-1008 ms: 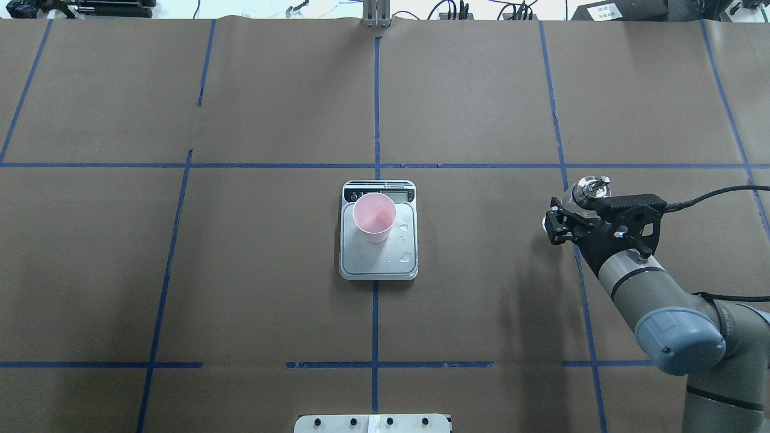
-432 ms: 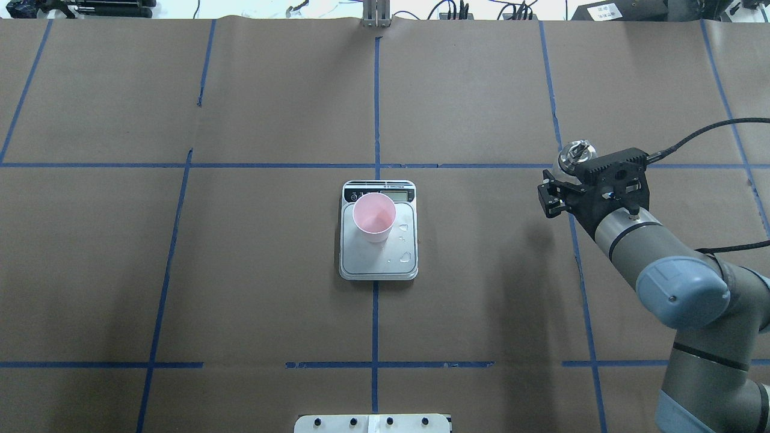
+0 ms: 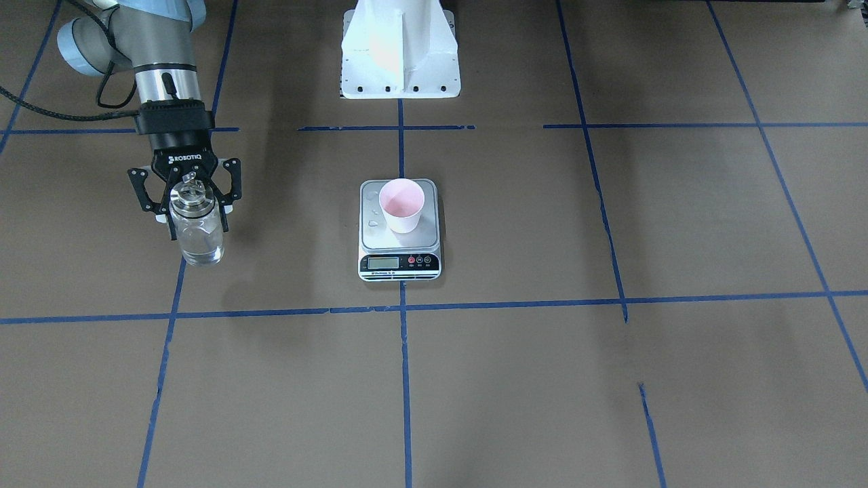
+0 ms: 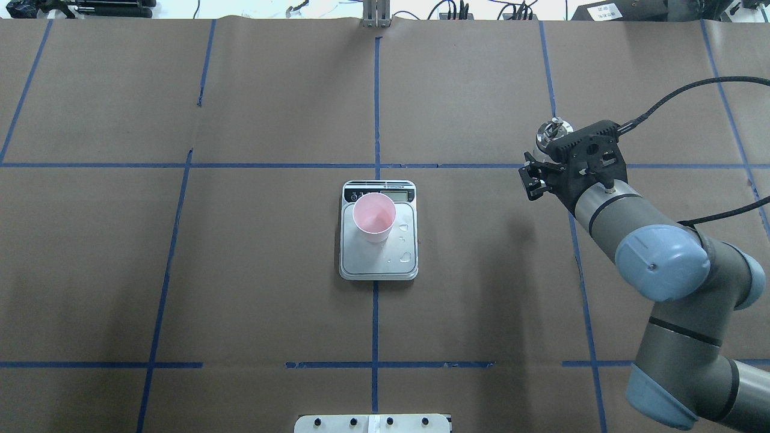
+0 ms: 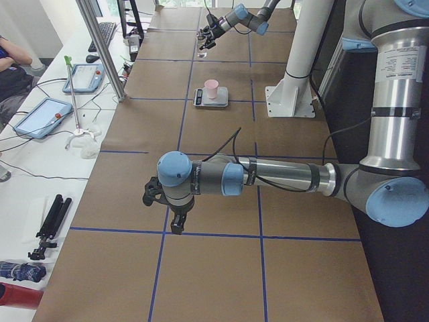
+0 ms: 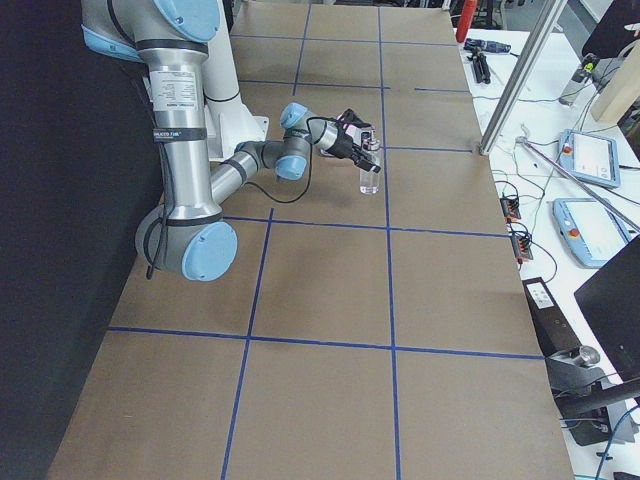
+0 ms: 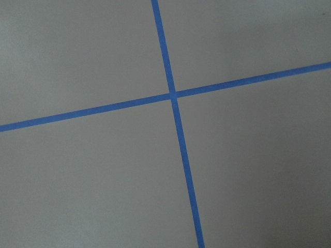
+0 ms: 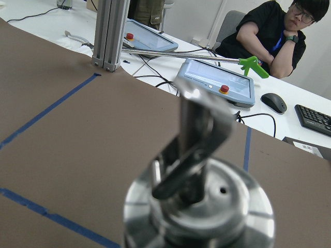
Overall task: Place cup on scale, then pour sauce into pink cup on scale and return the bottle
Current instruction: 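Lift the sauce bottle with the right gripper and carry it over the cup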
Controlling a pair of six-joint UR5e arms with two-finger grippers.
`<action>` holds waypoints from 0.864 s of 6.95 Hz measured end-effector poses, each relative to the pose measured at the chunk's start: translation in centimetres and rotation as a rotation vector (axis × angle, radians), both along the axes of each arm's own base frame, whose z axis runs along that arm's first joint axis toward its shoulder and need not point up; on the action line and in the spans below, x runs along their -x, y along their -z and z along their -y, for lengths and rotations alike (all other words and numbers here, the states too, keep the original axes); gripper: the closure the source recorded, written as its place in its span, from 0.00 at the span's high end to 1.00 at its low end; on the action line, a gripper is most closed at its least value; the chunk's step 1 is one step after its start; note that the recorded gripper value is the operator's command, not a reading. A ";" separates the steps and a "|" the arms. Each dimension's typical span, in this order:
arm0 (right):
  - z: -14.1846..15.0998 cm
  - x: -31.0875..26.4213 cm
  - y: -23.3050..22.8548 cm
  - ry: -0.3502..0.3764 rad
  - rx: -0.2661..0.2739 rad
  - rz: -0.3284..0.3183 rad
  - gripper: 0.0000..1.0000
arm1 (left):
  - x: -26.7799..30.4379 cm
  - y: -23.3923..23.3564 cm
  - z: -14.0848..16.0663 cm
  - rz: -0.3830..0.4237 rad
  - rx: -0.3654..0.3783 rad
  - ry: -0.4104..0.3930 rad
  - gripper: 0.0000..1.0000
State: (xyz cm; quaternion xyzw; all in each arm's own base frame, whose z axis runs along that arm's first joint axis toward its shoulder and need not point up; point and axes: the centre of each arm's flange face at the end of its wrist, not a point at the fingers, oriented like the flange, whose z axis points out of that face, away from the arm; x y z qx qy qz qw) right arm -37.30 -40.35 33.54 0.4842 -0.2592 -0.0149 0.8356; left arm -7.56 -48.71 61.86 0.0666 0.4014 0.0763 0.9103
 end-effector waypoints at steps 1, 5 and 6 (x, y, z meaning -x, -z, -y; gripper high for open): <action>-0.1 2.8 1.9 -0.008 0.009 -0.072 0.00 | 0.0 0.1 0.1 -0.001 -0.014 0.000 1.00; -4.4 12.9 6.3 -0.083 -0.080 -0.462 0.00 | -0.2 0.5 0.2 -0.002 -0.027 -0.002 1.00; -5.2 14.3 6.2 -0.101 -0.114 -0.514 0.00 | -0.2 0.5 0.2 -0.002 -0.027 -0.002 1.00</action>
